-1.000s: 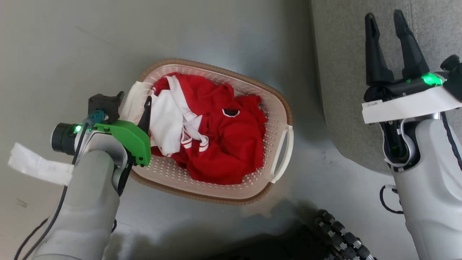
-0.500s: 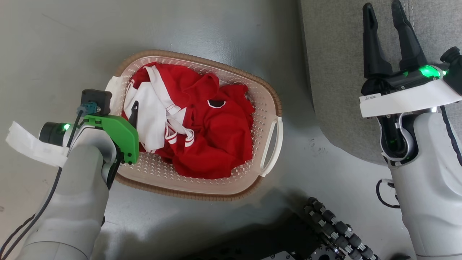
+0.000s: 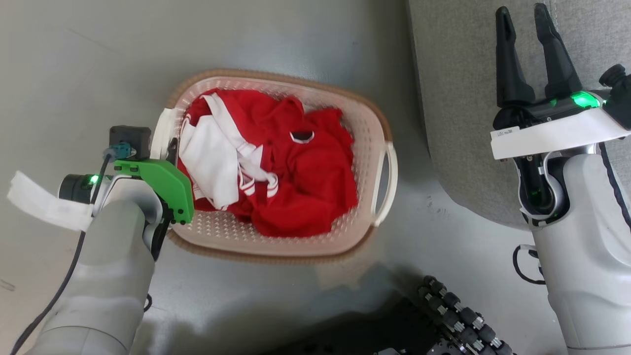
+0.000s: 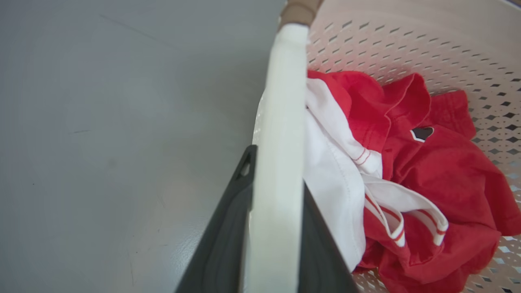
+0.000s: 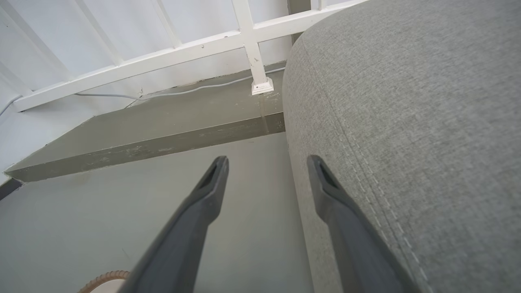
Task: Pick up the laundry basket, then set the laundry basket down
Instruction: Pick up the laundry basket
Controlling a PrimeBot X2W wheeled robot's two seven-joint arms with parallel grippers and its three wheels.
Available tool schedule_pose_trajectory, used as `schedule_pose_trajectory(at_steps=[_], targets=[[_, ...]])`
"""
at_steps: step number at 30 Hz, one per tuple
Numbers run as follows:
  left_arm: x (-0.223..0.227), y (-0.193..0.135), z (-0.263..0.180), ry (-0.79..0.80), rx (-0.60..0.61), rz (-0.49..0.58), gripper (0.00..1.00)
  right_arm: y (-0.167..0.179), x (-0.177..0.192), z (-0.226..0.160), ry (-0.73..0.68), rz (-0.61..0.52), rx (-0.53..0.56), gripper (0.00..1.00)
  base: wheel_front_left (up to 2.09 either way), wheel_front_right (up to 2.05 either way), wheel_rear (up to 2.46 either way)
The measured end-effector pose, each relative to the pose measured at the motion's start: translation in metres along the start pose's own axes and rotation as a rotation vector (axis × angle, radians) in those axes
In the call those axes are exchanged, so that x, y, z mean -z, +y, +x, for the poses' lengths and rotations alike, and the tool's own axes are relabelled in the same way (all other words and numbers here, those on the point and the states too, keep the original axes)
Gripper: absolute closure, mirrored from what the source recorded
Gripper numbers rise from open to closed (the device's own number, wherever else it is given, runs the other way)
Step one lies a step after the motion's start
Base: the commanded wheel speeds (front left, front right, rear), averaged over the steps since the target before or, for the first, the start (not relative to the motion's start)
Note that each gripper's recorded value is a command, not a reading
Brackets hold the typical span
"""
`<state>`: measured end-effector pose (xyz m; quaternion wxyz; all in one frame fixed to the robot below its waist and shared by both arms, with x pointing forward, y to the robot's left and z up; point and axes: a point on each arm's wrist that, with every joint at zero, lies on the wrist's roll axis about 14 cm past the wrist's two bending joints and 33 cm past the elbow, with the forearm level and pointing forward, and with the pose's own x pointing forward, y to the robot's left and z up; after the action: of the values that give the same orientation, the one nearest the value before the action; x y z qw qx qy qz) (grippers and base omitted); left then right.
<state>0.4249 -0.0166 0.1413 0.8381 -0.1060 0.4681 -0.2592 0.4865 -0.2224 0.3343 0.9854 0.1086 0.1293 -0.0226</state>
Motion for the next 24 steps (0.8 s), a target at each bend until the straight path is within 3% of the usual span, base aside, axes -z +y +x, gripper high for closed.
schedule_pose_trajectory(at_steps=[15, 24], targets=[[-0.028, 0.024, -0.019, -0.13, -0.113, -0.227, 1.0, 0.014, -0.014, 0.003, -0.035, 0.011, -0.039, 0.0, 0.0, 0.0, 0.0], [-0.03, 0.029, -0.024, -0.152, -0.139, -0.301, 1.0, 0.016, -0.018, 0.003, -0.043, 0.01, -0.047, 0.0, 0.0, 0.0, 0.0]])
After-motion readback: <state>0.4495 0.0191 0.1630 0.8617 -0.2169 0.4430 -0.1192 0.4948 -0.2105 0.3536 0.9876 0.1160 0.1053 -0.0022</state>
